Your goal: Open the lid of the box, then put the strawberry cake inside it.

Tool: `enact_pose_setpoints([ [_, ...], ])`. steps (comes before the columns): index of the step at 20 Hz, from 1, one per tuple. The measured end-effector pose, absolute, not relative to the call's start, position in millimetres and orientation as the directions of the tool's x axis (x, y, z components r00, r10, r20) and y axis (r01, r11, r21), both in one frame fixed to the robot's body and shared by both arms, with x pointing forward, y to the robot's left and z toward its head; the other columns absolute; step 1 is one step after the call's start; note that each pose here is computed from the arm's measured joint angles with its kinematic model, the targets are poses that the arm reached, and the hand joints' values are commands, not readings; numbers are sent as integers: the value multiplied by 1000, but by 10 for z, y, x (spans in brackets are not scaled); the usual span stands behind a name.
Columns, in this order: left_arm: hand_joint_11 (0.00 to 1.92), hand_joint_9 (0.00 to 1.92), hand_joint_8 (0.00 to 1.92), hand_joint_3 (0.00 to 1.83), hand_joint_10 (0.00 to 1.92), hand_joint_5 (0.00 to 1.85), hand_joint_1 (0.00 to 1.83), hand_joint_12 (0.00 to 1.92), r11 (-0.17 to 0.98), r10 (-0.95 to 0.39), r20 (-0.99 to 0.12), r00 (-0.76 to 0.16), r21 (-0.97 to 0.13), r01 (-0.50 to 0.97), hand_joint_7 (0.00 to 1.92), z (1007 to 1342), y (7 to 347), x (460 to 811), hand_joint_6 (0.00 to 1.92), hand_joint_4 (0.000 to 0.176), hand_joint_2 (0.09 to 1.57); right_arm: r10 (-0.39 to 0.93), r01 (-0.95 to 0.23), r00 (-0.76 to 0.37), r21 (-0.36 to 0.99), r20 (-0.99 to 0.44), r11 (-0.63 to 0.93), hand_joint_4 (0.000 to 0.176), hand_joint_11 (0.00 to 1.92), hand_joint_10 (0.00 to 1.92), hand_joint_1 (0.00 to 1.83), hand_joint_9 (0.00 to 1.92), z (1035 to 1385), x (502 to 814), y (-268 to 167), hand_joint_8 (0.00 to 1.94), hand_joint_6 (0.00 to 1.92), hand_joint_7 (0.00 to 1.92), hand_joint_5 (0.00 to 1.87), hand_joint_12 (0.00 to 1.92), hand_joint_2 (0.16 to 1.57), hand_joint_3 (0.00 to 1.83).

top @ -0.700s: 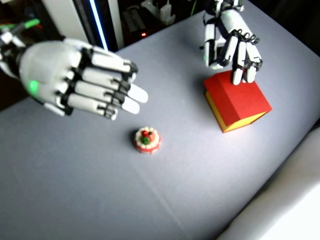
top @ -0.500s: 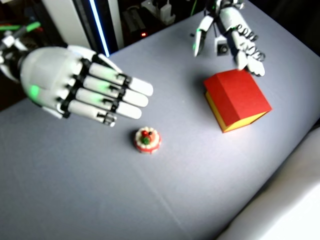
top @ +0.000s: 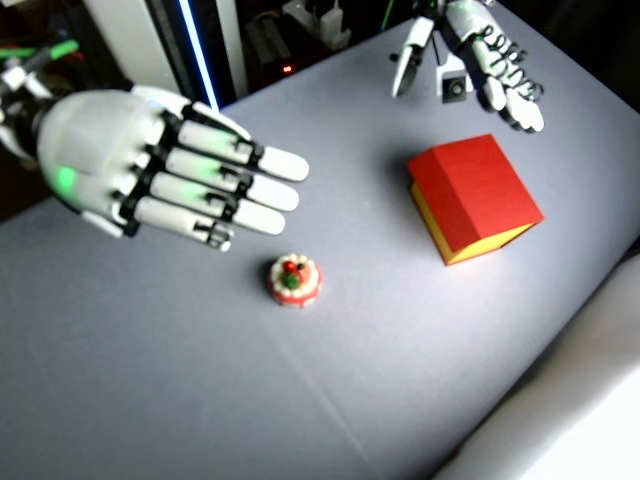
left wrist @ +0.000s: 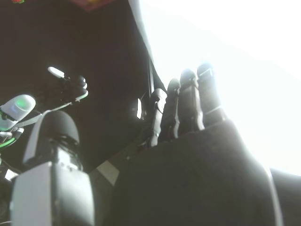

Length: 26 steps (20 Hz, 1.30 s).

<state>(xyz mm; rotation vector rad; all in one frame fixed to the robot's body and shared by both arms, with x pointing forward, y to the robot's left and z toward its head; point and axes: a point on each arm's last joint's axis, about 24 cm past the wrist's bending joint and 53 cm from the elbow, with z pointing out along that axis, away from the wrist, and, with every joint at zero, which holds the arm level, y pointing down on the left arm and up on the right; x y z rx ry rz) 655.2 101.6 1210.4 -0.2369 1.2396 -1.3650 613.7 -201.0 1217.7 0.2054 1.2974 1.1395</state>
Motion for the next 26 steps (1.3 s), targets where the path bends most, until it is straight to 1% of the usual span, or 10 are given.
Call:
enact_pose_setpoints([
  [2,0,0,0,0,0,0,918,0,292,-809,-524,-266,-751,592,0,12084,1000,6573,0,88,969,748,-538,-152,689,-647,486,0,0,0,307,0,12159,6139,-2021,0,0,0,0,1921,1386,123],
  [5,0,0,0,0,0,0,981,0,301,-808,-522,-273,-764,570,0,12020,976,6647,0,106,986,748,-531,-152,692,-646,489,0,0,0,297,0,12144,6147,-2035,0,0,0,0,1912,1406,79],
  [7,0,0,0,0,0,0,982,0,306,-803,-524,-284,-771,559,0,11973,940,6678,0,103,987,746,-528,-155,693,-647,491,0,0,0,302,0,12128,6146,-2035,0,0,0,0,1907,1414,74],
  [8,0,0,0,0,0,0,995,0,304,-805,-519,-289,-778,549,0,11957,923,6695,0,111,991,747,-527,-155,693,-647,491,0,0,0,318,0,12129,6146,-2036,0,0,0,0,1862,1427,46],
  [9,0,0,0,0,0,0,988,0,311,-801,-525,-287,-776,549,0,11952,919,6709,0,111,995,747,-525,-154,694,-647,493,0,0,0,326,0,12125,6149,-2044,0,0,0,0,1801,1436,26],
  [11,0,0,0,14,0,0,989,0,336,-794,-542,-277,-770,543,0,11929,916,6759,0,96,1026,744,-520,-157,695,-649,496,0,0,0,353,0,12099,6148,-2047,0,0,0,0,1677,1448,8],
  [15,0,0,0,23,0,0,1012,0,369,-779,-560,-281,-772,517,0,11845,889,6848,0,87,1049,746,-519,-156,696,-648,496,0,0,0,317,0,12101,6150,-2055,0,0,0,0,1626,1452,5],
  [17,0,0,0,33,0,0,1028,0,384,-774,-568,-279,-772,507,0,11820,887,6875,0,77,1076,746,-520,-155,696,-648,496,0,0,0,348,0,12103,6149,-2053,0,0,0,0,1611,1455,3],
  [20,0,0,0,36,0,0,1008,0,406,-762,-586,-274,-763,502,0,11804,851,6913,0,76,1089,745,-519,-155,696,-648,496,0,0,0,331,0,12099,6150,-2057,0,0,0,0,1309,1462,1],
  [26,0,0,0,61,0,0,1020,0,433,-745,-603,-284,-762,482,0,11728,798,6975,0,80,1164,743,-516,-157,696,-651,500,0,0,0,292,0,12083,6150,-2063,0,0,0,0,1289,1470,4],
])
